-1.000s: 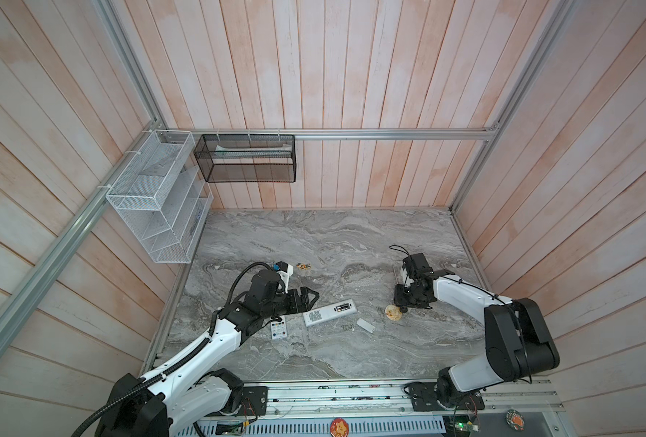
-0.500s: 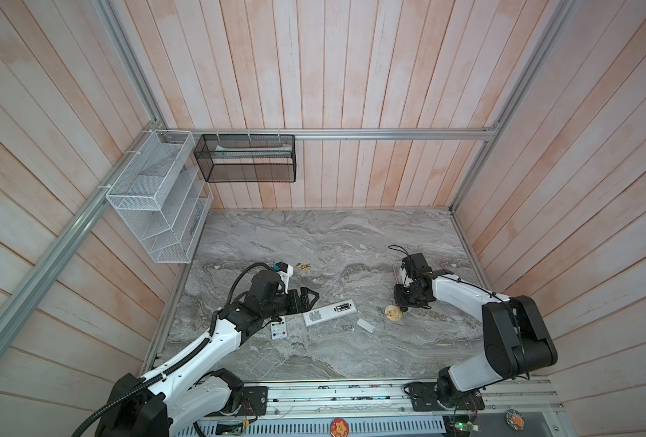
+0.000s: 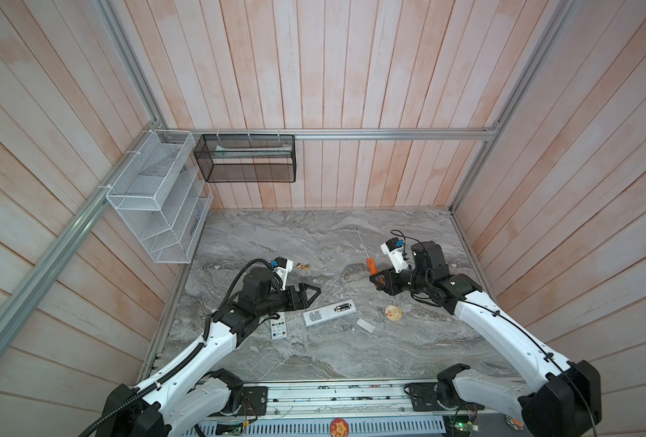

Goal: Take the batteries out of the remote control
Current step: 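Lift the screwdriver upright with the right gripper while the left gripper rises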

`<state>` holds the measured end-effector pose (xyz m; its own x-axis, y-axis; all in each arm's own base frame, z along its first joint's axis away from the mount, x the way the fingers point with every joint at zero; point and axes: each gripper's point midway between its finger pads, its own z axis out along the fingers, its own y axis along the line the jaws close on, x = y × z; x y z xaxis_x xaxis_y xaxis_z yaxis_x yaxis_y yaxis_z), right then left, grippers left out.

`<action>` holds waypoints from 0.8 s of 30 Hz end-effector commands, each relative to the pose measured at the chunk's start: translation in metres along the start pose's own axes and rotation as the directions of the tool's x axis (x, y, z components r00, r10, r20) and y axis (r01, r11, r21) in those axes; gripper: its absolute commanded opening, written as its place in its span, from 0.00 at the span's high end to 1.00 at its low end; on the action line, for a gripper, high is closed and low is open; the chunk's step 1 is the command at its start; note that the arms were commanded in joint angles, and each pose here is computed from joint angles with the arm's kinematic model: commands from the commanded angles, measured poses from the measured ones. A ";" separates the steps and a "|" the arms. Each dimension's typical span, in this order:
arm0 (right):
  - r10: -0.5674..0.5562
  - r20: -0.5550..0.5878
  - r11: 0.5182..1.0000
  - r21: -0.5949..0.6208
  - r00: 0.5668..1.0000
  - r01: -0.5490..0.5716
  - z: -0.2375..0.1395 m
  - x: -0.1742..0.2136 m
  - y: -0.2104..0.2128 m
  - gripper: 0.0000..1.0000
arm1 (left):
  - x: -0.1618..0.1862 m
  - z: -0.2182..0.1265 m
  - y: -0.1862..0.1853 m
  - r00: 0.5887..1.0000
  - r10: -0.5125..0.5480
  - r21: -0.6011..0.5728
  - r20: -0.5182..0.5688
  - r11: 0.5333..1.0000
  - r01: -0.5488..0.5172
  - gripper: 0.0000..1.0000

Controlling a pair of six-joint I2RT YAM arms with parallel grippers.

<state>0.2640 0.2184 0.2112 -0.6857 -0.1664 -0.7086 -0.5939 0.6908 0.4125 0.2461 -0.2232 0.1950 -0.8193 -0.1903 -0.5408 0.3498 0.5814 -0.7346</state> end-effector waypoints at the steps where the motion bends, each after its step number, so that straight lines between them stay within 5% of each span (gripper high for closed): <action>1: -0.149 0.071 0.965 -0.205 0.986 0.161 -0.009 -0.011 0.055 0.93 | -0.020 -0.019 -0.050 0.994 0.084 0.206 0.065 0.974 -0.096 0.04; 14: -0.217 0.101 0.879 -0.411 0.971 0.240 -0.018 -0.006 0.117 0.97 | -0.037 -0.048 -0.108 0.978 0.138 0.421 0.153 0.887 -0.191 0.07; 24: -0.141 -0.028 0.652 -0.755 0.990 0.071 -0.043 0.016 0.167 0.98 | -0.054 -0.067 -0.146 0.953 0.179 0.541 0.246 0.790 -0.288 0.15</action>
<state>0.1575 0.2988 0.2789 -0.5979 -0.2607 -0.7580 -0.7936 0.0597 0.6055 0.2185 -0.2456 0.3197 -0.6806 -0.2406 -0.6921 0.6709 0.1750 -0.7206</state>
